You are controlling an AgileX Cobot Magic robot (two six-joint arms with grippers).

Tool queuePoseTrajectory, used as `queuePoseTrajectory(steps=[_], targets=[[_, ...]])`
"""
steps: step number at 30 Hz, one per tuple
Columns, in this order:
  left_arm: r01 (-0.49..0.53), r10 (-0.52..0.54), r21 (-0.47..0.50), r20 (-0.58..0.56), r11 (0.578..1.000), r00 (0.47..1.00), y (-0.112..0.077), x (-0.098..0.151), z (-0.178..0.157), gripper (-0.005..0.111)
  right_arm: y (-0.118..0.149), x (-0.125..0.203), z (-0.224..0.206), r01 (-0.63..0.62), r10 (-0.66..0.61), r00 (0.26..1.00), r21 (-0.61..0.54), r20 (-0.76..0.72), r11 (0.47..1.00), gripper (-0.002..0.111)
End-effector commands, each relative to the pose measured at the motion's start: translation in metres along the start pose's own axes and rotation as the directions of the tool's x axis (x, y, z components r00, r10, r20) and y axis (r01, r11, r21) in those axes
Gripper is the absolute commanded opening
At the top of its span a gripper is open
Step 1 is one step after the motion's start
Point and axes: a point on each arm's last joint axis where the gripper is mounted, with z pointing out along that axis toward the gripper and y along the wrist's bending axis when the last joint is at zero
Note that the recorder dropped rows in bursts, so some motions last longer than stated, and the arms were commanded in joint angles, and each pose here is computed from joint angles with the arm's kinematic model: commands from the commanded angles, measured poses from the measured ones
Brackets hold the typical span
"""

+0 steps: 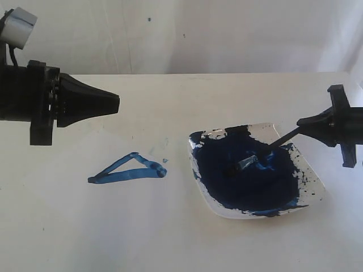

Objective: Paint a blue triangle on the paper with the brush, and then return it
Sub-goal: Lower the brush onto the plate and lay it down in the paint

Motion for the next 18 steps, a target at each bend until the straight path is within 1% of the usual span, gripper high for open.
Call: queuePoseTrajectory(steps=[1,8,14,18], targets=[[0.001,-0.002,0.018,0.015,1.000,1.000,-0.003,0.000,0.000,0.000,-0.005,-0.003,0.000,0.005,-0.006,0.999,0.040,0.036,0.999,0.000],[0.004,-0.004,0.019,0.015,1.000,1.000,-0.003,0.000,0.000,0.000,-0.008,-0.002,0.001,0.011,-0.012,1.000,0.058,0.025,0.998,0.000],[0.004,-0.004,0.019,0.015,1.000,1.000,-0.003,0.000,0.000,0.000,-0.012,-0.005,0.000,0.014,-0.019,0.998,0.100,0.054,0.995,0.000],[0.004,-0.004,0.019,0.015,1.000,1.000,-0.003,0.000,0.000,0.000,-0.015,-0.005,0.002,0.008,-0.013,0.999,0.105,0.050,0.994,0.000]])
